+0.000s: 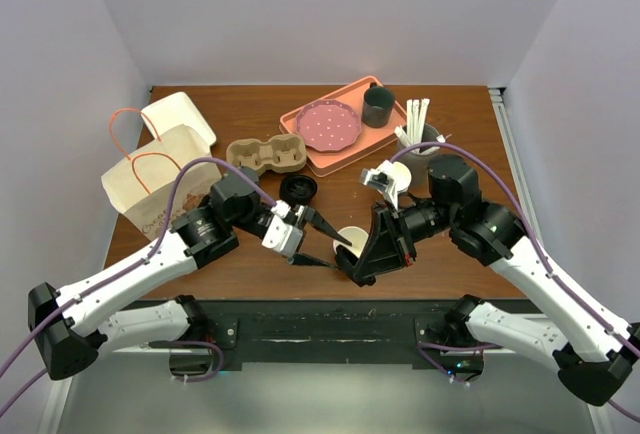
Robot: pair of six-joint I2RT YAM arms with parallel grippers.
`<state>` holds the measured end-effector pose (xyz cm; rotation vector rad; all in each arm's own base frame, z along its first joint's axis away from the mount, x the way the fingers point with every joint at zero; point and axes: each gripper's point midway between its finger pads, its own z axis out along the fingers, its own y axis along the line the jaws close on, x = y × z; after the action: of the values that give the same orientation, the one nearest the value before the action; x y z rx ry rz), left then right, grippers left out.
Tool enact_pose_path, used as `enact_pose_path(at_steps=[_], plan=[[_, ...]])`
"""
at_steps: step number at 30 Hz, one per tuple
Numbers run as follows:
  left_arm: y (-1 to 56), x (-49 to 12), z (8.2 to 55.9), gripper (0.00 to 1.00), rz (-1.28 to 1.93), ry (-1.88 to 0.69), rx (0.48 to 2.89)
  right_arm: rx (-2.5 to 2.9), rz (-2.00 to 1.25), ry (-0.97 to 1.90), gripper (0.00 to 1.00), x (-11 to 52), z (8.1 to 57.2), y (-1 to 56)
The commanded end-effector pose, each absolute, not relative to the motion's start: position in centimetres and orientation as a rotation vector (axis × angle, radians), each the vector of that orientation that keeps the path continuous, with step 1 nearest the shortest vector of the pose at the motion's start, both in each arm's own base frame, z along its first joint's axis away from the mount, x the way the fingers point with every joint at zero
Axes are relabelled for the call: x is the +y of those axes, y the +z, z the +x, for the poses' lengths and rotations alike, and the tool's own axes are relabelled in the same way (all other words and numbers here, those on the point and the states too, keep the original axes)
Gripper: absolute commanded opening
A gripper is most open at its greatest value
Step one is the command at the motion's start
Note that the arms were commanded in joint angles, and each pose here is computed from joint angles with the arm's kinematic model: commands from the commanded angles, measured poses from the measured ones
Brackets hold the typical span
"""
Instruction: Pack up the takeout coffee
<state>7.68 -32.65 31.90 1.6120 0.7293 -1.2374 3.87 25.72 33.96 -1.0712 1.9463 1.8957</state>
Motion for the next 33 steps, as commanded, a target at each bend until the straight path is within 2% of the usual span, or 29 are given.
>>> enact_pose_path(at_steps=[1,7,8,9,11,12,13,15,16,20,24,28,33], plan=[[34.8,-33.0,7.2,0.47,1.563,-1.264,0.632,1.926,-1.064,1.914,0.08,25.8,3.7,34.3],[35.2,-33.4,8.1,0.31,1.475,-1.307,0.768,1.936,-0.981,1.822,0.23,26.3,5.2,34.6],[35.2,-33.4,8.1,0.27,1.459,-1.328,0.805,1.935,-0.968,1.807,0.27,26.4,5.5,34.7],[35.3,-33.5,8.5,0.25,1.435,-1.322,0.837,1.94,-0.947,1.785,0.36,26.5,5.8,34.8],[35.4,-33.6,8.6,0.21,1.406,-1.346,0.895,1.944,-0.869,1.684,0.41,26.5,7.2,35.1],[35.4,-33.7,9.1,0.2,1.375,-1.346,0.941,1.946,-0.834,1.647,0.45,26.5,7.8,35.3],[35.2,-33.7,9.3,0.2,1.358,-1.352,0.982,1.94,-0.741,1.546,0.55,26.4,9.5,35.8],[34.6,-33.8,10.2,0.22,1.28,-1.374,1.126,1.959,-0.594,1.399,0.62,25.4,11.6,36.1],[34.1,-33.9,10.6,0.23,1.246,-1.379,1.193,1.94,-0.418,1.262,0.65,24.0,14.0,37.0],[30.6,-34.2,12.1,0.19,1.097,-1.415,1.504,1.912,-0.112,1.106,0.66,20.6,16.4,37.2],[28.5,-34.3,13.3,0.17,0.923,-1.425,1.705,2.024,0.049,1.014,0.65,19.0,16.9,33.4],[26.9,-33.6,15.5,0.21,0.663,-1.372,1.932,2.115,0.106,0.974,0.65,18.3,16.3,30.6],[25.7,-33.9,15.5,0.21,0.46,-1.499,2.092,2.185,0.092,1.002,0.63,19.2,15.8,27.4]])
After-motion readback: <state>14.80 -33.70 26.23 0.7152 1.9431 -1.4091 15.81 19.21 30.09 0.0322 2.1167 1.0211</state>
